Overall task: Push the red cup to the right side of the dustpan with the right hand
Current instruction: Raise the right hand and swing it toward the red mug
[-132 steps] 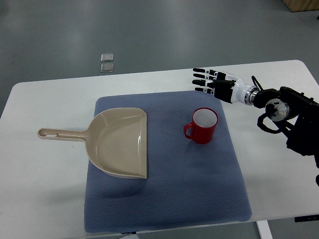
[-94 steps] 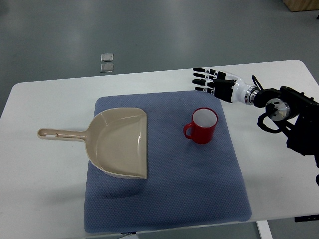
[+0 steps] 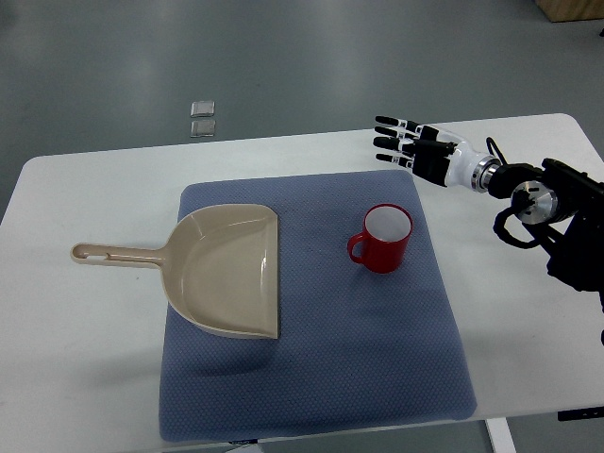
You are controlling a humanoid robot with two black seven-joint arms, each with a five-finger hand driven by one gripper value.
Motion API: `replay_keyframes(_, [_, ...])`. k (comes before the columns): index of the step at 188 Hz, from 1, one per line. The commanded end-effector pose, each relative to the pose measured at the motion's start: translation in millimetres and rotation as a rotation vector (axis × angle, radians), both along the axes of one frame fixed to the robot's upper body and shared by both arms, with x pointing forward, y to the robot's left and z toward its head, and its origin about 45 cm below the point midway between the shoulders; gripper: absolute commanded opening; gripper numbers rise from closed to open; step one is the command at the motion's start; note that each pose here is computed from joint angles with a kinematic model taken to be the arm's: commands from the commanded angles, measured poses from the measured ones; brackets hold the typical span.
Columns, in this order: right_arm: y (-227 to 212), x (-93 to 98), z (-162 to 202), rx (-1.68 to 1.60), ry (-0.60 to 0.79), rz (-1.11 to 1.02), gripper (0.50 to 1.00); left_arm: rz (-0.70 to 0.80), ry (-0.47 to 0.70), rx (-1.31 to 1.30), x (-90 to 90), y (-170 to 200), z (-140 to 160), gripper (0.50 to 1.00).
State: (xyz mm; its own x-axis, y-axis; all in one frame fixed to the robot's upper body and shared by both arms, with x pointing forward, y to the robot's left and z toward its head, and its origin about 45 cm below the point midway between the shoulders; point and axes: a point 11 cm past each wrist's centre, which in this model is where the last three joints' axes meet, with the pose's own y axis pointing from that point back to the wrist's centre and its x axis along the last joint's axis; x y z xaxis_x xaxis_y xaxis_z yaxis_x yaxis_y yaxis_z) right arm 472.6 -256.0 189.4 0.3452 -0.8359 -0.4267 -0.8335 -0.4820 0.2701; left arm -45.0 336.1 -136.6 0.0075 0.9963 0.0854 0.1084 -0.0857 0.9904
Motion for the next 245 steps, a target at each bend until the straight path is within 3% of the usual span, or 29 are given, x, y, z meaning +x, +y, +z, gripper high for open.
replay_keyframes(1, [-9.1, 2.0, 4.3, 0.011, -0.011, -0.026, 0.934, 0.001, 0.001, -0.001, -0.1, -0.3, 0.0, 1.0])
replay_keyframes(51, [-27.6, 2.2, 13.2, 0.011, -0.044, -0.033, 0.934, 0.0, 0.0, 0.001, 0.0, 0.3, 0.0, 1.0])
replay_keyframes(104, [-44.2, 8.1, 32.8, 0.047, -0.175, -0.102, 0.934, 0.0, 0.0, 0.001, 0.0, 0.3, 0.0, 1.0])
replay_keyframes(148, [-49.3, 0.9, 34.8, 0.0, -0.214, -0.012, 0.934, 0.0, 0.0, 0.001, 0.0, 0.3, 0.0, 1.0])
replay_keyframes(225, [-59.2, -15.2, 51.3, -0.287, -0.544, 0.188, 0.934, 0.0, 0.0, 0.001, 0.0, 0.3, 0.0, 1.0])
replay_keyframes(245, [-69.4, -20.0, 49.4, -0.34, -0.545, 0.213, 0.934, 0.0, 0.0, 0.001, 0.0, 0.3, 0.0, 1.0])
